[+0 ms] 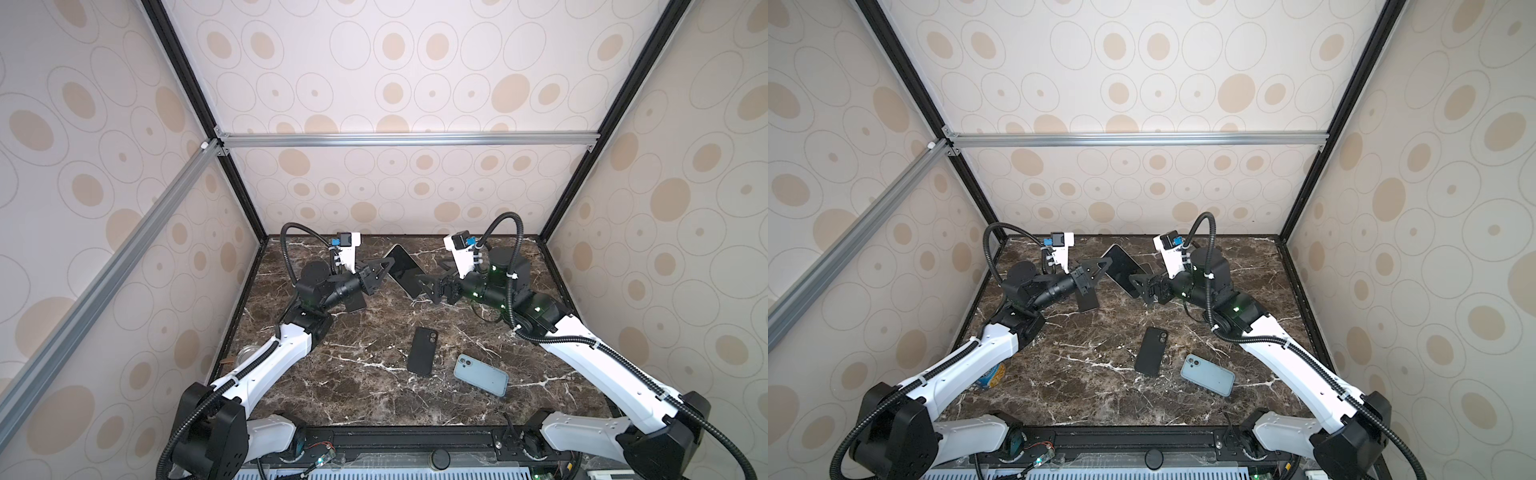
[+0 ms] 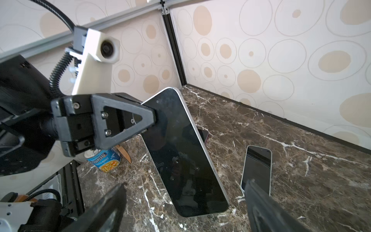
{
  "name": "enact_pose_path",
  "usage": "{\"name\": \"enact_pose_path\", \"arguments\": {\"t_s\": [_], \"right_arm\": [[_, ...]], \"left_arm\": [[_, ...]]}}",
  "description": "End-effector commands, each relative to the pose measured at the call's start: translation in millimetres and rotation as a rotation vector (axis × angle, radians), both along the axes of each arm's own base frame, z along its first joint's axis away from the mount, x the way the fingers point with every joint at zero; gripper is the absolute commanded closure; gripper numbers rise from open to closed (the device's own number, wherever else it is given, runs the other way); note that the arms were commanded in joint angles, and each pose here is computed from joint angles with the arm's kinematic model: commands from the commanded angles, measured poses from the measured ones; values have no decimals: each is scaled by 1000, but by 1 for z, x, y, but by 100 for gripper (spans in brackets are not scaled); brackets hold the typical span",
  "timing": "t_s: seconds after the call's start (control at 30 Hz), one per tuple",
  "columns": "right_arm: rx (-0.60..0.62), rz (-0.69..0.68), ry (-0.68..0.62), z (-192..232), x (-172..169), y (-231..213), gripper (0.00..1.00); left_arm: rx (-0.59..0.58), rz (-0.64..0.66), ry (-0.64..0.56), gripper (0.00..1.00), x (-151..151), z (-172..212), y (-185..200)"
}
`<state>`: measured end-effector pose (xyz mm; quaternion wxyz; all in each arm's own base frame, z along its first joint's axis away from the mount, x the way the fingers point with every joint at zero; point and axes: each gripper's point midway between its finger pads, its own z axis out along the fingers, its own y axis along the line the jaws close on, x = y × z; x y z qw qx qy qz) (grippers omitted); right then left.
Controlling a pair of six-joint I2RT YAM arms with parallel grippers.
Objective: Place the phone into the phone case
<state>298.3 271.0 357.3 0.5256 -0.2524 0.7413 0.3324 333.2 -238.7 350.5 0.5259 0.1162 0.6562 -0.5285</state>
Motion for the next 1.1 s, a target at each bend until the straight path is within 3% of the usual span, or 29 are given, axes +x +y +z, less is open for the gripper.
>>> {"name": "enact_pose_path", "arguments": {"t_s": [0.0, 0.23, 0.77, 1.07], "right_arm": [[103, 6, -84, 44, -9, -2, 6], [249, -9, -97, 66, -17, -9, 1], [522, 232, -101, 104, -32, 23, 17], [559, 300, -77, 98, -31, 35, 26]], "left_arm": [[-105, 12, -142, 100, -13, 49, 13], [-167, 53, -198, 100, -21, 62, 30], [-369, 29, -405, 100, -71, 110, 66], [-468, -23, -480, 100, -97, 124, 77]]}}
